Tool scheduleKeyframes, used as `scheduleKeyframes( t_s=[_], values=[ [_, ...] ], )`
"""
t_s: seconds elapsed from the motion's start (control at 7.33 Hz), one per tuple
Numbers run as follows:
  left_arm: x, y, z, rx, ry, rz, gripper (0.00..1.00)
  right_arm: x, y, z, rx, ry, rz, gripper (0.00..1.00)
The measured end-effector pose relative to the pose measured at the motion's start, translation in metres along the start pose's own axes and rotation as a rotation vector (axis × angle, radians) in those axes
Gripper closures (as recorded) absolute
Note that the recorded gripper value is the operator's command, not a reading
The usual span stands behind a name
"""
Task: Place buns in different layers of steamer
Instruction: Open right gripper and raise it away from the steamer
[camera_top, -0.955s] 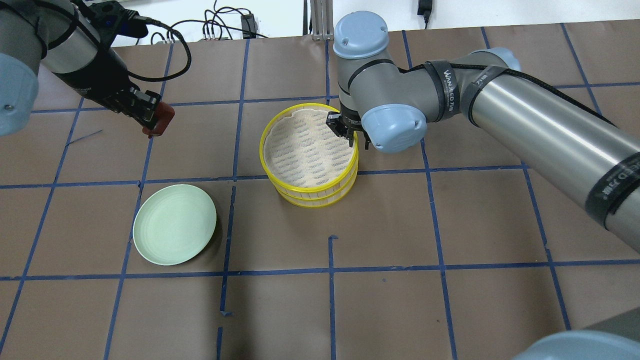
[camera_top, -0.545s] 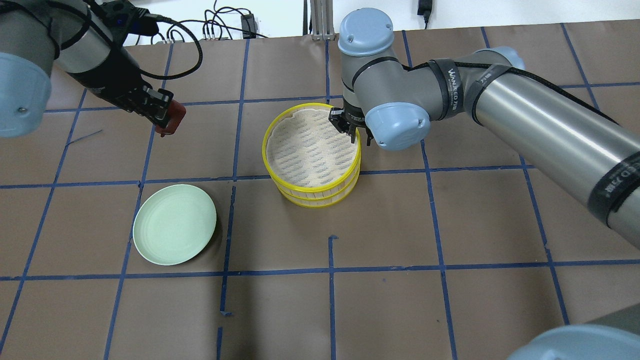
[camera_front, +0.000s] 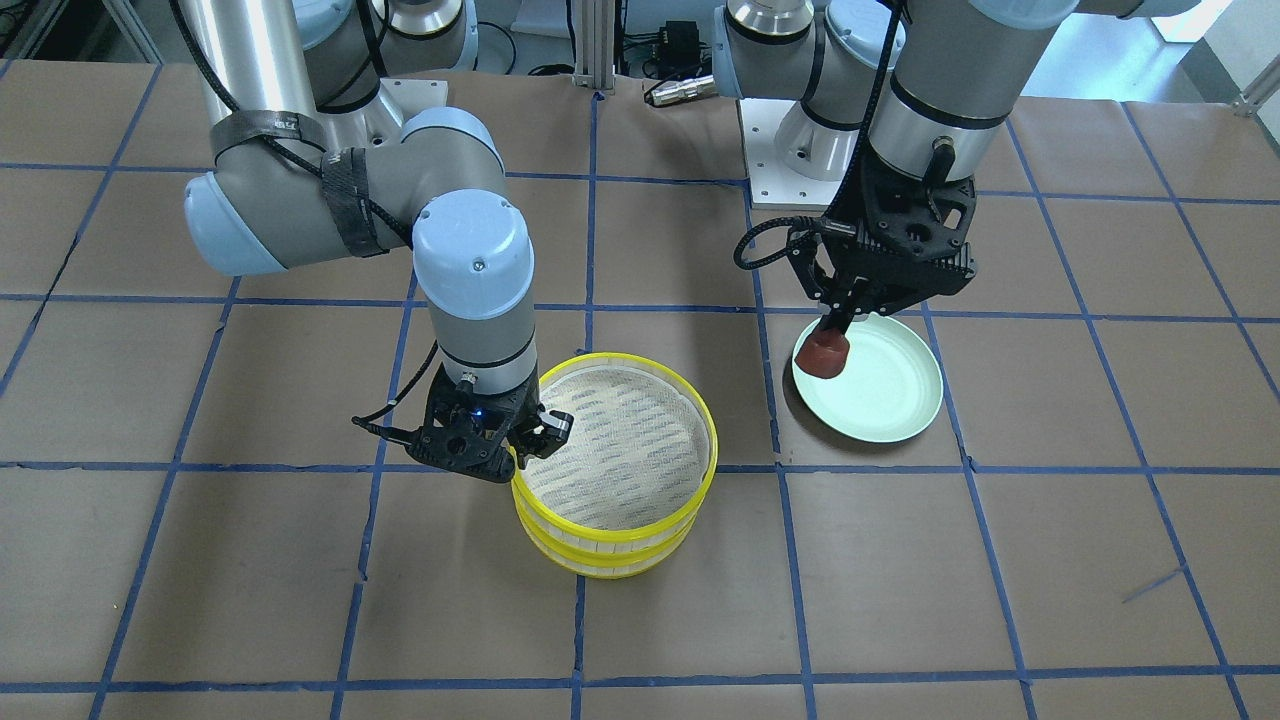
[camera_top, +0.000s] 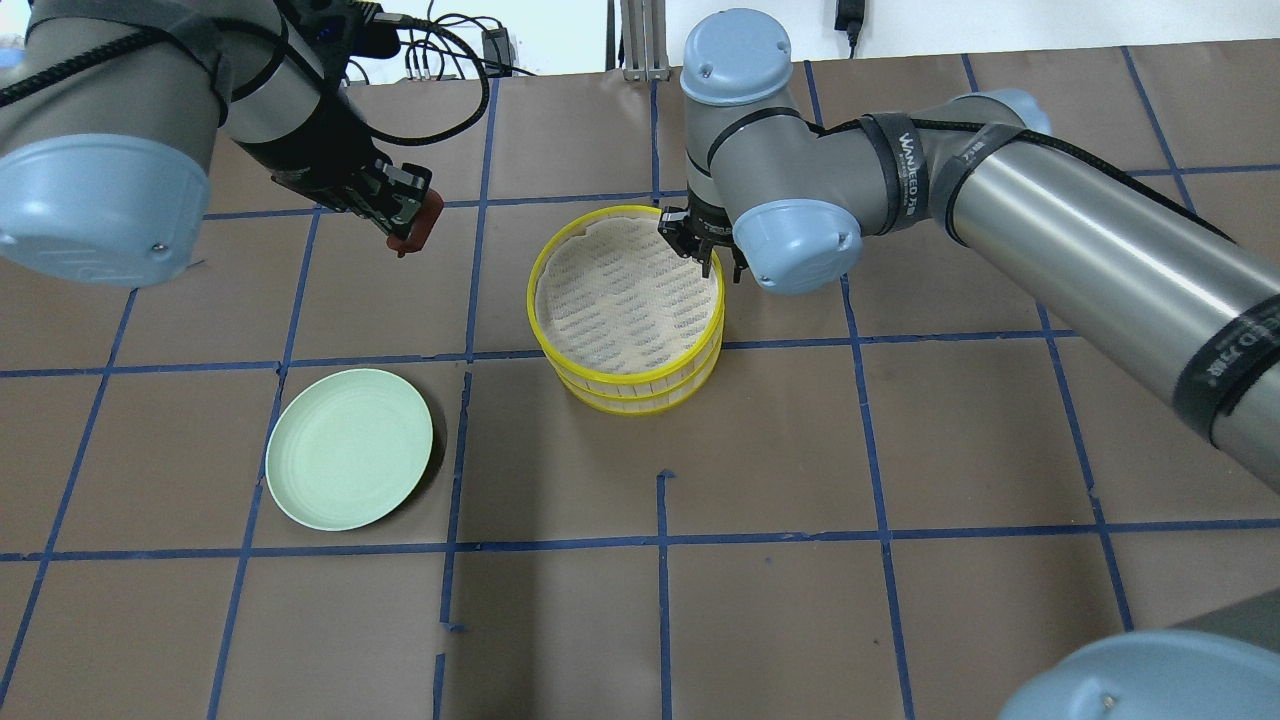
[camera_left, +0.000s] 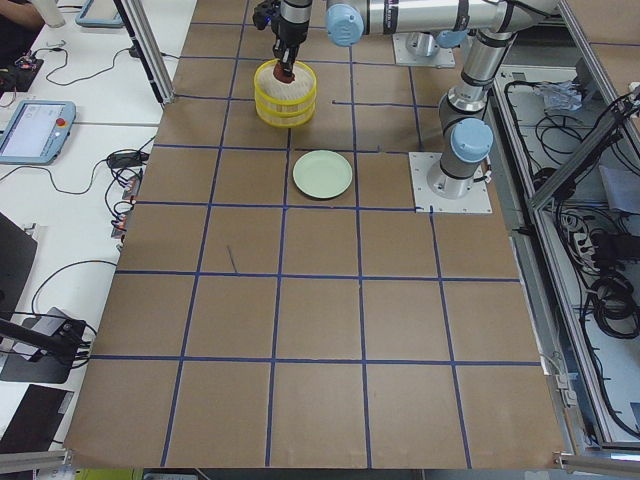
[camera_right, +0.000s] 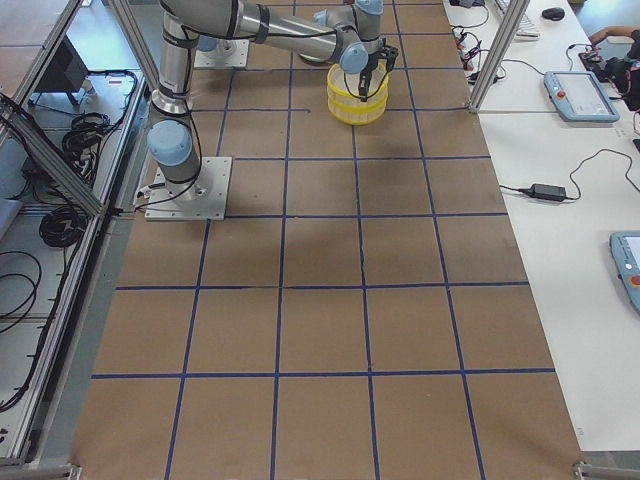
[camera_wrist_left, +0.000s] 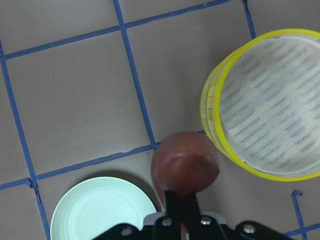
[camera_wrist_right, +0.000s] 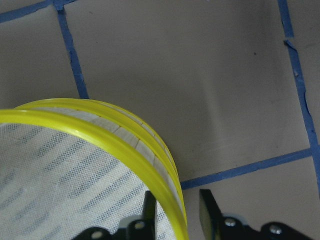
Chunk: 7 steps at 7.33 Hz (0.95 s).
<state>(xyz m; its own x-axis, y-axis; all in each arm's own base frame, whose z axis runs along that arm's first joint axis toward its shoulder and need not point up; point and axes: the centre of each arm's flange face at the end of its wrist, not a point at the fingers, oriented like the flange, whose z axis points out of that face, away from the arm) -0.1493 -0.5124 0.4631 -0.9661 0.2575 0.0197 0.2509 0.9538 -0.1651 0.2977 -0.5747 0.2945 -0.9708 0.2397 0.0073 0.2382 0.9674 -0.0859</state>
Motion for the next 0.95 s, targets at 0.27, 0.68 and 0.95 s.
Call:
scheduleKeyframes(
  t_s=[0.27, 0.68, 0.95],
  values=[
    [-0.004, 0.002, 0.0, -0.003, -0.008, 0.034, 0.97, 0.012, -0.013, -0.004, 0.004, -0.011, -0.025, 0.59],
    [-0.026, 0.006, -0.002, -0.003, -0.014, 0.071, 0.97, 0.062, -0.036, -0.053, 0.012, -0.041, -0.015, 0.56],
    [-0.032, 0.006, -0.003, -0.001, -0.014, 0.076, 0.97, 0.113, -0.037, -0.113, 0.004, -0.076, -0.009, 0.54]
  ],
)
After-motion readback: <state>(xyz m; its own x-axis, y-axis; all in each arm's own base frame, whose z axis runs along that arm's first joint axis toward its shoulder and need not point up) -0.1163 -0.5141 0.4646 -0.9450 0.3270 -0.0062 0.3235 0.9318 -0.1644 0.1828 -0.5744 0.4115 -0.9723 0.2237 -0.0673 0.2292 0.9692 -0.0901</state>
